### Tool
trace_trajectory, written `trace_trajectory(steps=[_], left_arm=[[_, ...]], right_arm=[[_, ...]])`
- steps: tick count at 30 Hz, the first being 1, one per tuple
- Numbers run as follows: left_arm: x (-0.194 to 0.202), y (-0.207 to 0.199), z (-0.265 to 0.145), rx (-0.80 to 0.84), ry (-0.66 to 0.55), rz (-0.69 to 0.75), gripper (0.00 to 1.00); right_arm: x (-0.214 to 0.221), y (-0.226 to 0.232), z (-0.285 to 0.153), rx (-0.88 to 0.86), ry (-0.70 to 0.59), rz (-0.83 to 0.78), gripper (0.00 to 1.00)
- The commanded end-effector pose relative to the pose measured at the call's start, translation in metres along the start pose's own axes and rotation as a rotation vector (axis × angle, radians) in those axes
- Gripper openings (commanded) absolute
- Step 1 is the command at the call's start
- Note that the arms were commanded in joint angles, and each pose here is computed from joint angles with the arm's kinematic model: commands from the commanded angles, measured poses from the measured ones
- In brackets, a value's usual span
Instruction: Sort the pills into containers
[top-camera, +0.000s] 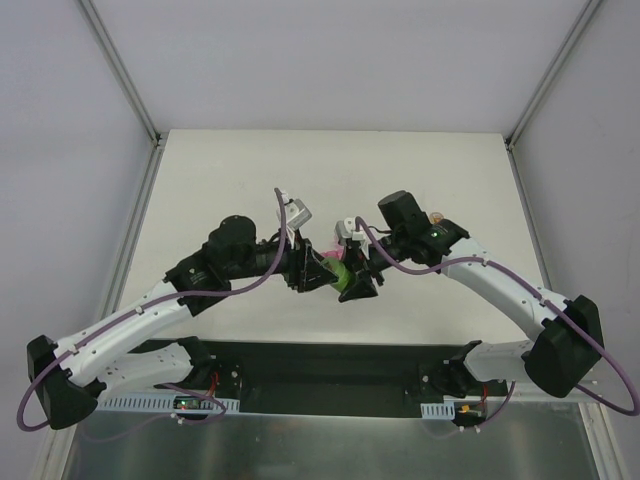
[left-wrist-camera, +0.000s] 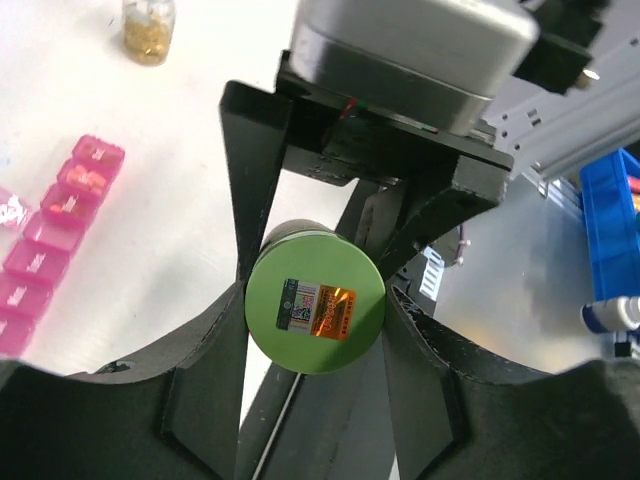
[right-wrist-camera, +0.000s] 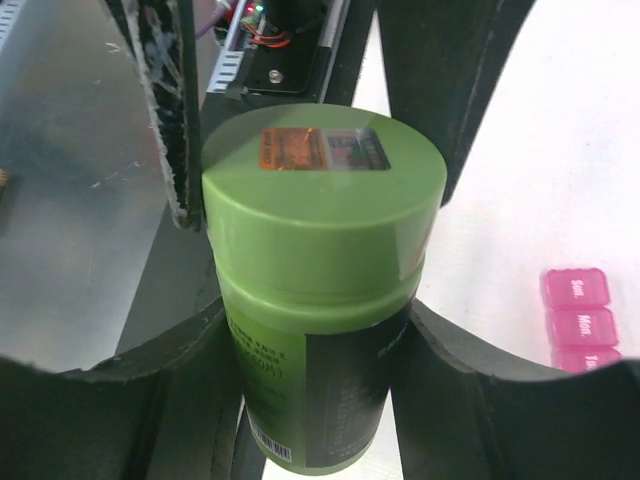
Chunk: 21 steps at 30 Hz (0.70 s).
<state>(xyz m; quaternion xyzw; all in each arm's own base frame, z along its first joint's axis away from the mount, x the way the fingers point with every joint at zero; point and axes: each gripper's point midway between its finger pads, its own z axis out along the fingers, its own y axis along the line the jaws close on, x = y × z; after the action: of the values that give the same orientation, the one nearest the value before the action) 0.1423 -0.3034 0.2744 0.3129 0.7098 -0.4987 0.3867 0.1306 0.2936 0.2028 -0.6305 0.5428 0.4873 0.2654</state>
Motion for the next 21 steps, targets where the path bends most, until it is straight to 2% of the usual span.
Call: trace_trajectory(steps=[1, 8, 14, 18, 21], left_arm=[[-0.02, -0.003, -0.011, -0.104, -0.058, -0.254, 0.0], [-0.009, 0.014, -0.019, -0.231, -0.045, -0.348, 0.0], [-0.01, 0.024, -0.014, -0.345, -0.023, -0.554, 0.0], [-0.012, 0.017, -0.006, -0.345, 0.03, -0.647, 0.0], [-0.017, 0.014, -0.005, -0.34, 0.049, -0.645, 0.0]], right_arm=[[-0.022, -0.024, -0.004, 0.105, -0.02, -0.176, 0.09], [-0.022, -0.035, -0.006, 0.163, -0.01, -0.169, 0.08], [-0.021, -0.041, -0.006, 0.189, 0.002, -0.164, 0.08], [-0.019, -0.042, -0.006, 0.198, 0.008, -0.164, 0.08], [-0.018, -0.043, -0.007, 0.201, 0.011, -0.161, 0.08]])
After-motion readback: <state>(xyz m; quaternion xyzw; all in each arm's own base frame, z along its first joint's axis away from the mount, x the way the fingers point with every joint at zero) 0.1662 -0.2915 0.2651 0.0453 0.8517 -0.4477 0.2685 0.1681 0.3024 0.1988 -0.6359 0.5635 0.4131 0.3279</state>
